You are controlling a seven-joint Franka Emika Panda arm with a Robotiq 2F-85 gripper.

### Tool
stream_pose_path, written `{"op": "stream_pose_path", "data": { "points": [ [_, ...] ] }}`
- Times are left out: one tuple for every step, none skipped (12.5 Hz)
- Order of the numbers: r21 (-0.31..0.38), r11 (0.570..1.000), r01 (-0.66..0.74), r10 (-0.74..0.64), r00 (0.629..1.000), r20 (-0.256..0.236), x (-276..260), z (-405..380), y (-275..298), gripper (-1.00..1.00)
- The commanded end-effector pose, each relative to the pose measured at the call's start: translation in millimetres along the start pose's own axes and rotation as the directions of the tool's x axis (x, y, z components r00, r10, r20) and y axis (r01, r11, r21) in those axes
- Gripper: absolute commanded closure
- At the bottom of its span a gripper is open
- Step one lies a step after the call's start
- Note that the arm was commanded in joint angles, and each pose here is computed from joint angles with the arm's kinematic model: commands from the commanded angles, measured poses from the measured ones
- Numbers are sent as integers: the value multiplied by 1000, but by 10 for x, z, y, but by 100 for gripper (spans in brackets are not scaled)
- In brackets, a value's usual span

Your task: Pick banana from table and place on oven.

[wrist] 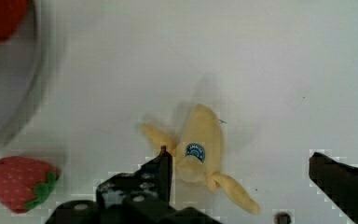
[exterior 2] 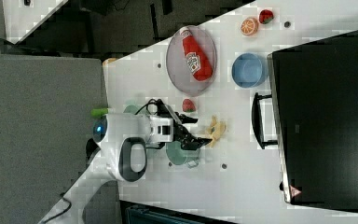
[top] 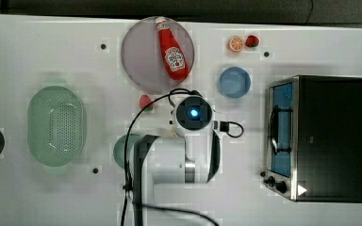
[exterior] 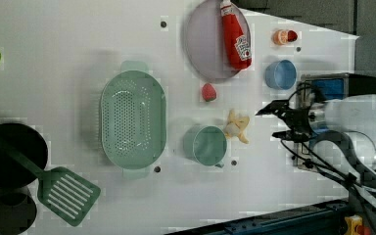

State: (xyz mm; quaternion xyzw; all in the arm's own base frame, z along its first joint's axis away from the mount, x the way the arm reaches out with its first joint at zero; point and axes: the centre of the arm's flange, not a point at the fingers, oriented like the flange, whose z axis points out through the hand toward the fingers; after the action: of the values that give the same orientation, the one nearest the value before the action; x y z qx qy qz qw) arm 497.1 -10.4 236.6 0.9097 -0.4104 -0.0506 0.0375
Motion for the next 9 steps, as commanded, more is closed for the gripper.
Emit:
{"op": "stream_pose_path", "data": {
  "points": [
    [30, 1000, -4, 4, 1000, -8, -89, 169, -65, -100],
    [28, 1000, 0, 0, 1000, -5, -116, 283, -68, -100],
    [27, 1000, 3, -3, 1000, -3, -144, 386, -61, -100],
    [29, 1000, 5, -5, 1000, -3, -170, 472, -54, -100],
    [28, 1000, 6, -6, 1000, -1, -189, 556, -41, -100],
    [32, 999, 7, -7, 1000, -3, -207, 624, -38, -92],
    [45, 999, 7, -7, 1000, -14, -197, 658, -50, -69],
    [58, 998, 9, -7, 1000, -23, -192, 678, -67, -43],
    [56, 998, 9, -8, 1000, -21, -199, 714, -64, -18]
  ]
}}
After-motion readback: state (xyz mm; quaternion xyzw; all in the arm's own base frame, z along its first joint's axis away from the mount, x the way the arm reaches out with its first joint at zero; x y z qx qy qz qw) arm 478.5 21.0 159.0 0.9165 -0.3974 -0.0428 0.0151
